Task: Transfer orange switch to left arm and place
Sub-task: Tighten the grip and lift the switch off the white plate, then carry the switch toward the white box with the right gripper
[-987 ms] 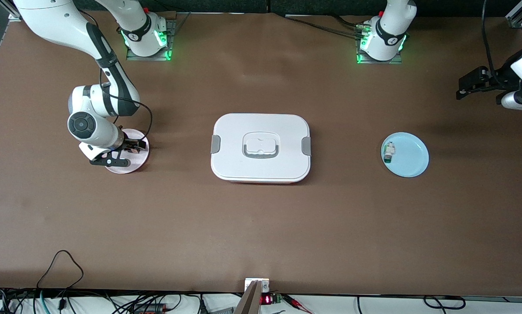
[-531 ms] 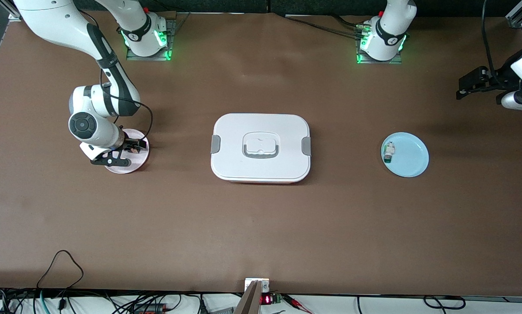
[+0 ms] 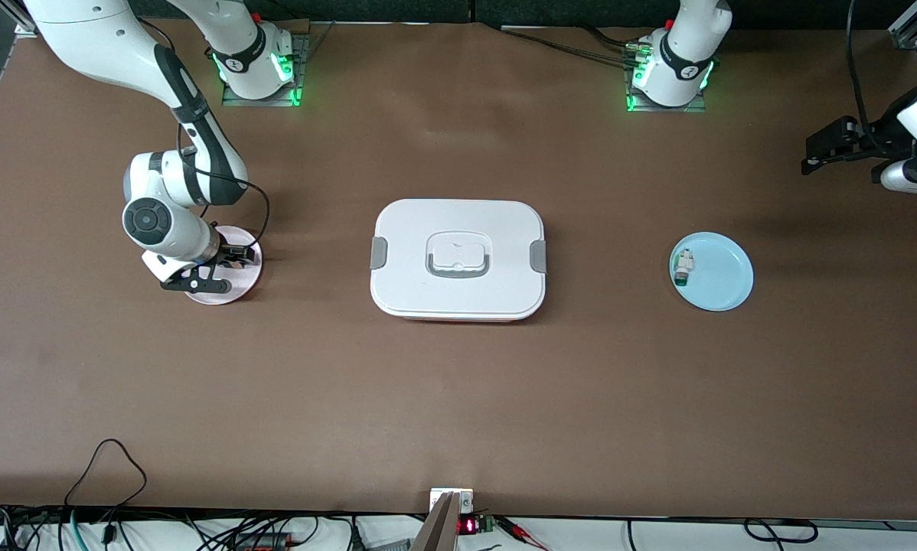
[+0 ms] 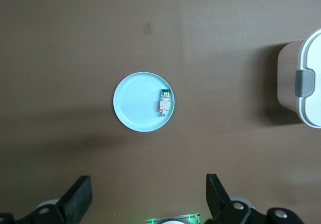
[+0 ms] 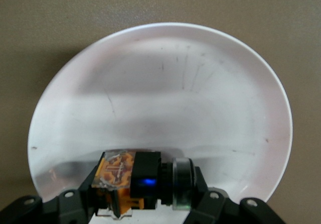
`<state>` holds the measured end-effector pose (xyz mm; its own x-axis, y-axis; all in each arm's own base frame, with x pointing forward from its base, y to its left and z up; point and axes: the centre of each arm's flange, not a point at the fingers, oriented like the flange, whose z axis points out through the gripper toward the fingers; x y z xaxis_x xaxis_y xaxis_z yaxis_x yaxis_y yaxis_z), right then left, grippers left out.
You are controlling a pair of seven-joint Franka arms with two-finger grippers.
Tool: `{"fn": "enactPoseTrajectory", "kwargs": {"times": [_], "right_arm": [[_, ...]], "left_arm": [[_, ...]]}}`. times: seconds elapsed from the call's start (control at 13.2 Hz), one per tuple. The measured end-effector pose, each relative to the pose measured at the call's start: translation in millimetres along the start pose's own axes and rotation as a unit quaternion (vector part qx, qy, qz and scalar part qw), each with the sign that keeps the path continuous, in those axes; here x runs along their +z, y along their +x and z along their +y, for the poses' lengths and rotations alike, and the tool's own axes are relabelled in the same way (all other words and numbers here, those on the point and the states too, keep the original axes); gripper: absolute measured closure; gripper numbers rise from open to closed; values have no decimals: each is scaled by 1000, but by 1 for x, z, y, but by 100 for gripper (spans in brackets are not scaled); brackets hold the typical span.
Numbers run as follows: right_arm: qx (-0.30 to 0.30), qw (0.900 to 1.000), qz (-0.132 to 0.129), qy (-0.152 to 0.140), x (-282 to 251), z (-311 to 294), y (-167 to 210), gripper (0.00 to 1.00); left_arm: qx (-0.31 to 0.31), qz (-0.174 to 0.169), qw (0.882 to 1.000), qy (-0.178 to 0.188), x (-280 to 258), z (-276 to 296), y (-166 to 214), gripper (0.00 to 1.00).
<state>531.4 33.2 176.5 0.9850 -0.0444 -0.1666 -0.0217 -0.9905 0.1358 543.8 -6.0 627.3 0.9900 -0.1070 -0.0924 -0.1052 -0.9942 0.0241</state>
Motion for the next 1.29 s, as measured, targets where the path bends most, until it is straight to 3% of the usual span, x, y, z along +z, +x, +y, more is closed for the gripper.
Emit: {"fn": "enactPoseTrajectory", "kwargs": {"times": [0.61, 1.06, 1.29], "right_arm": [[-9, 1000, 7, -1, -25, -2, 7, 28], [-19, 998, -51, -17, -158, 16, 18, 28], [-26, 998, -57, -7, -199, 23, 24, 28]], "left_arm": [[0, 0, 1000, 0, 0, 0, 0, 0], [0, 0, 1000, 0, 0, 0, 0, 0], [0, 0, 1000, 0, 0, 0, 0, 0]]}}
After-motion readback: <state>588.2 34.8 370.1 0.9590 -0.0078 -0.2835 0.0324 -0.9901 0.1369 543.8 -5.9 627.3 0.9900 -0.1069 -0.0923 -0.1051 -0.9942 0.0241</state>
